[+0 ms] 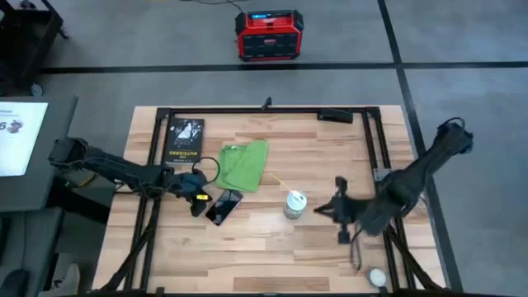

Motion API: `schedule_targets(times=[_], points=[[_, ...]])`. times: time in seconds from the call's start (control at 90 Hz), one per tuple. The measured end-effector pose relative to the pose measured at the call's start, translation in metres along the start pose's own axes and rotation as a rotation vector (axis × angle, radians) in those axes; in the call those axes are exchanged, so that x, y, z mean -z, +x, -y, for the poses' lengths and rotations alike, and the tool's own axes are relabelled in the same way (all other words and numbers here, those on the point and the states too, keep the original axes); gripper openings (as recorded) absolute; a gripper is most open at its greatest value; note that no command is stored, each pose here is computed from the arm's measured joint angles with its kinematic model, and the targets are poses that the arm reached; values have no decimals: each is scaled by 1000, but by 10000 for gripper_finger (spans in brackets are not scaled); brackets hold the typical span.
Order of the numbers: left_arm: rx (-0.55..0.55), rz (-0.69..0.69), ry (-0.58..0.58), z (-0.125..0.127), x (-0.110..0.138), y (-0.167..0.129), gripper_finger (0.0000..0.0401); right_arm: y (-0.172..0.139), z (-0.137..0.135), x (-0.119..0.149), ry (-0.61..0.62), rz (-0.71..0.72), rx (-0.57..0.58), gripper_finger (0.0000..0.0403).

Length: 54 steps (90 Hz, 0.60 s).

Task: Apply microfiber cloth
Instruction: Spray the pink cellphone using the spray bottle

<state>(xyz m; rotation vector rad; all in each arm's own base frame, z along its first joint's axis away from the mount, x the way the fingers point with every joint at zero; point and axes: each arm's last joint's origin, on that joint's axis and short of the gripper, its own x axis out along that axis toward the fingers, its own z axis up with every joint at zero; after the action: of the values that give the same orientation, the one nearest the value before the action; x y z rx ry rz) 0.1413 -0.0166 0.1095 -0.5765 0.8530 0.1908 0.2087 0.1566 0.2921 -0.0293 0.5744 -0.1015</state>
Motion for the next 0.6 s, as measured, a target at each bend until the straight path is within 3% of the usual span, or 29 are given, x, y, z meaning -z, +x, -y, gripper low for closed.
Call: schedule_targets(times=[0.256,0.6], points=[[-6,-8,0,0,0,1,0,55,-30,33,136,-88,152,0],[36,-17,19,9,4,9,0,108,-71,74,299,-3,219,0]])
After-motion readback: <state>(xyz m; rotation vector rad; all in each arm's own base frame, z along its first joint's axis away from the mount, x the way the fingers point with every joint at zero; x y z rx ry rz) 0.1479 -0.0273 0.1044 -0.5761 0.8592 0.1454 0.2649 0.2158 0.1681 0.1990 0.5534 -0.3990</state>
